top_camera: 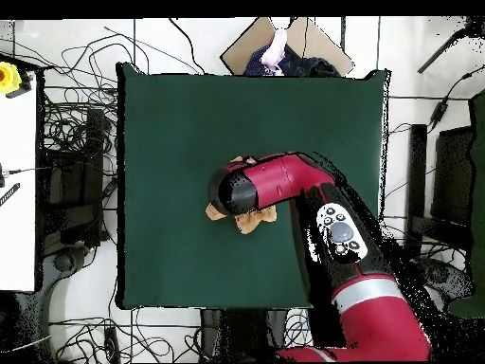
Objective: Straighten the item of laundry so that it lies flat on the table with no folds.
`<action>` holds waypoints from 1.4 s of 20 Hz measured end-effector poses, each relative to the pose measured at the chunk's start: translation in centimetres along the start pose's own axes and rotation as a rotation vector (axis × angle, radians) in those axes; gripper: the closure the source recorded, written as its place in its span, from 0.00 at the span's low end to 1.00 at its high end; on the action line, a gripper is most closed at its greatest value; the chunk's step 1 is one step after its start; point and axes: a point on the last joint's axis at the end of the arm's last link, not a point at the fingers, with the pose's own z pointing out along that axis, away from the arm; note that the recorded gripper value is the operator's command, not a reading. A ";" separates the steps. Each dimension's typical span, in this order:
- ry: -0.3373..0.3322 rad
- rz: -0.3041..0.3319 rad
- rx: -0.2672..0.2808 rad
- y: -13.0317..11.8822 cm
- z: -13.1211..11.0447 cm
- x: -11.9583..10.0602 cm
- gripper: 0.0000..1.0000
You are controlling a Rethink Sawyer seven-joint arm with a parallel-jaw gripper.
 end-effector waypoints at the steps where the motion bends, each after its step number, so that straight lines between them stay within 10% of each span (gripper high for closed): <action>1: 0.000 0.001 -0.002 0.0 0.1 0.1 0.00; 28: -0.032 0.105 -0.068 -0.8 3.8 3.2 0.00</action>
